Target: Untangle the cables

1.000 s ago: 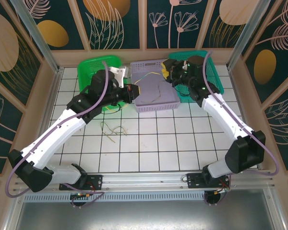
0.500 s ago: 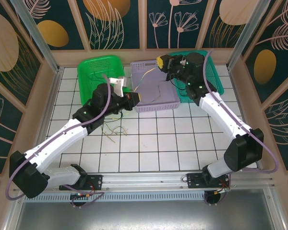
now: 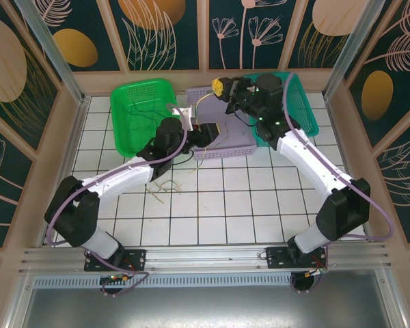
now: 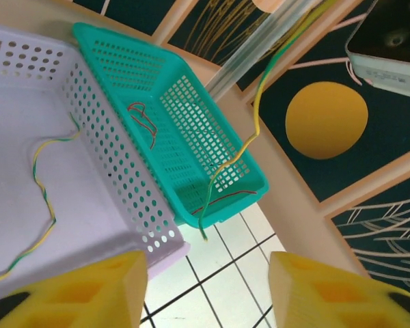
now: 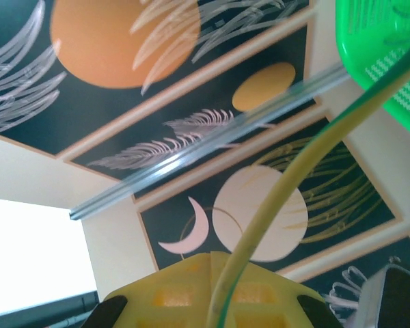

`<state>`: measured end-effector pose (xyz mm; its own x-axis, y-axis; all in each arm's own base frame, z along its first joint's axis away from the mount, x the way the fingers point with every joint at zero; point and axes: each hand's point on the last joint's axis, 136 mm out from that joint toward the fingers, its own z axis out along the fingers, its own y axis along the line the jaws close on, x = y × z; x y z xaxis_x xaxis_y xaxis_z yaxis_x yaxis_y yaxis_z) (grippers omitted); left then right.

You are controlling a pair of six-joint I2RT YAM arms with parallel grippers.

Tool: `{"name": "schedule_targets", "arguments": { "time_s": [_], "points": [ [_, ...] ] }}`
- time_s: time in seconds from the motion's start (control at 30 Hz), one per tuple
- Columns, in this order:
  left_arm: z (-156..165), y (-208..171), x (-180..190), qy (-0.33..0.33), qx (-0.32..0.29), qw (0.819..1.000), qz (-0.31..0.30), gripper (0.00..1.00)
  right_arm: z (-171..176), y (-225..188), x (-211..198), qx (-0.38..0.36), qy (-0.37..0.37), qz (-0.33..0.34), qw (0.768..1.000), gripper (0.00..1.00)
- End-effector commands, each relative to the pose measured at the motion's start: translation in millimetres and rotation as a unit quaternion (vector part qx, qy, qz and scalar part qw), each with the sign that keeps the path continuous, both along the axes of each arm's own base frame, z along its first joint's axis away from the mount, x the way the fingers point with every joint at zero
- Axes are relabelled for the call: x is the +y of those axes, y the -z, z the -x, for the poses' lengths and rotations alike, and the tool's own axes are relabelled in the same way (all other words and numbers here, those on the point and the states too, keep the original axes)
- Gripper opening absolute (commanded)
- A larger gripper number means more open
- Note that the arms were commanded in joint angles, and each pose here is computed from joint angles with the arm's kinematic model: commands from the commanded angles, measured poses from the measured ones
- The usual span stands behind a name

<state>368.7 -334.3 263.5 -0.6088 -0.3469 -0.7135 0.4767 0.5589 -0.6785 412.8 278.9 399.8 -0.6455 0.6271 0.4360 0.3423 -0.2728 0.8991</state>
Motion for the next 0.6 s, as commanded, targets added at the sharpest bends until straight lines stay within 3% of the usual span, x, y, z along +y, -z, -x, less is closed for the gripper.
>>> {"name": "schedule_targets", "arguments": {
  "time_s": [0.0, 0.07, 0.13, 0.23, 0.37, 0.5, 0.57],
  "points": [
    [5, -71, 17, -0.028, -0.068, 0.995, 0.061, 0.55, -16, -33, -28, -0.074, 0.027, 0.032, 0.996, 0.0],
    [13, -81, 33, -0.052, -0.066, 0.995, 0.053, 0.6, -32, -37, -38, -0.103, 0.032, 0.085, 0.99, 0.0],
    [24, -87, 50, -0.068, -0.06, 0.995, 0.043, 0.72, -47, -37, -46, -0.132, 0.038, 0.137, 0.981, 0.0],
    [39, -76, 63, -0.07, -0.03, 0.997, 0.013, 0.82, -66, -39, -56, -0.174, 0.047, 0.165, 0.97, 0.0],
    [54, -64, 78, -0.078, -0.001, 0.997, -0.004, 0.83, -94, -41, -61, -0.229, 0.047, 0.222, 0.947, 0.0],
    [64, -66, 106, -0.121, 0.001, 0.993, 0.003, 0.82, -123, -33, -54, -0.294, 0.034, 0.315, 0.902, 0.0],
    [64, -65, 113, -0.134, 0.007, 0.991, 0.001, 0.81, -136, -22, -54, -0.299, 0.029, 0.338, 0.892, 0.0]
  ]
}}
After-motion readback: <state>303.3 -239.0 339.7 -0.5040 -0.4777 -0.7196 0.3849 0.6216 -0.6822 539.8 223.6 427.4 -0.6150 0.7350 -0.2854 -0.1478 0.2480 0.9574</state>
